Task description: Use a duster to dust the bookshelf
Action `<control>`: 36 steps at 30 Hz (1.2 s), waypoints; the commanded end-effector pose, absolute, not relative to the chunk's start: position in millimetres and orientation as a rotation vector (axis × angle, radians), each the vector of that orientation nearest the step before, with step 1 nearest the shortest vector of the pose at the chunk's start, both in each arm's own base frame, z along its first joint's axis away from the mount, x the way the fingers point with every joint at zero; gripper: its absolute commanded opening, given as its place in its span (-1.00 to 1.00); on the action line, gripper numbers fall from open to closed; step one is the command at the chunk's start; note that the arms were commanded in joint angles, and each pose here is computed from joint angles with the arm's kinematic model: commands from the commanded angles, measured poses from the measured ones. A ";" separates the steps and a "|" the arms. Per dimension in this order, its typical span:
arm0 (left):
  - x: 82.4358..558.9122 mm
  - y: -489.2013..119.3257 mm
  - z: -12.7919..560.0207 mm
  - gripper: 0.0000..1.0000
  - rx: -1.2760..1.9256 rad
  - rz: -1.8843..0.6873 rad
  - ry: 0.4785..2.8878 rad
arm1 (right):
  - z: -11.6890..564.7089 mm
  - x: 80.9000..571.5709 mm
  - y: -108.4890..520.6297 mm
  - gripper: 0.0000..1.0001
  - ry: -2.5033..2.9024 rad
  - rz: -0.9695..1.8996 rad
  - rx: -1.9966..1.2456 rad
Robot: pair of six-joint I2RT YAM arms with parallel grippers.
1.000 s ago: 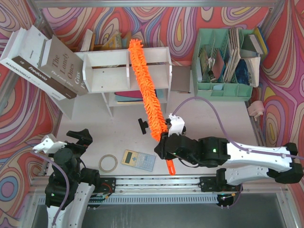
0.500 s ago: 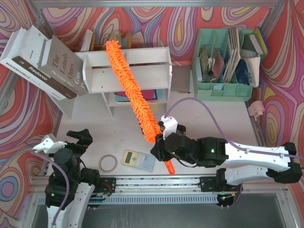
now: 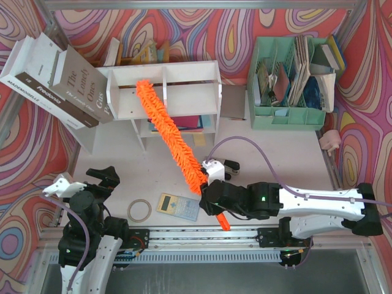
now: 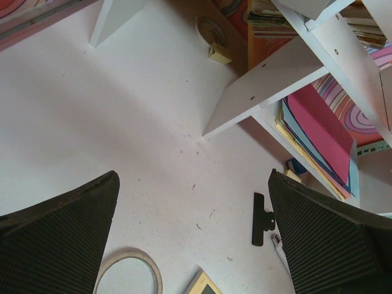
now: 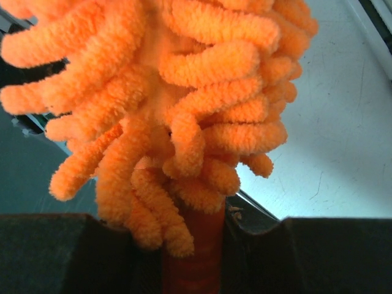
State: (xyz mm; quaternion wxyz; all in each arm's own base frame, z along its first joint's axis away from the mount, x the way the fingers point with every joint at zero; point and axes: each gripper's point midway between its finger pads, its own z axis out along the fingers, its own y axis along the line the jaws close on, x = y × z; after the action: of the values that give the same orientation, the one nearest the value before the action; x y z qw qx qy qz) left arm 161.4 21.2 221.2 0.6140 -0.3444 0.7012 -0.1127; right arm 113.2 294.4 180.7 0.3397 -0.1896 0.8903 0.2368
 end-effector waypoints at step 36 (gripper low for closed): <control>164.9 20.8 219.0 0.97 -0.784 -0.249 1.624 | 152.4 56.2 266.6 -1.00 2.415 0.668 -0.779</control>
State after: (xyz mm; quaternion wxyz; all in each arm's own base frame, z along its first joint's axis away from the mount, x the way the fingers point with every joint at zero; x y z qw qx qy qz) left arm 161.8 21.1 220.8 0.6130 -0.3443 0.7022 -0.1121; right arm 63.4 270.6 159.8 0.2603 -0.2776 0.8904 0.2497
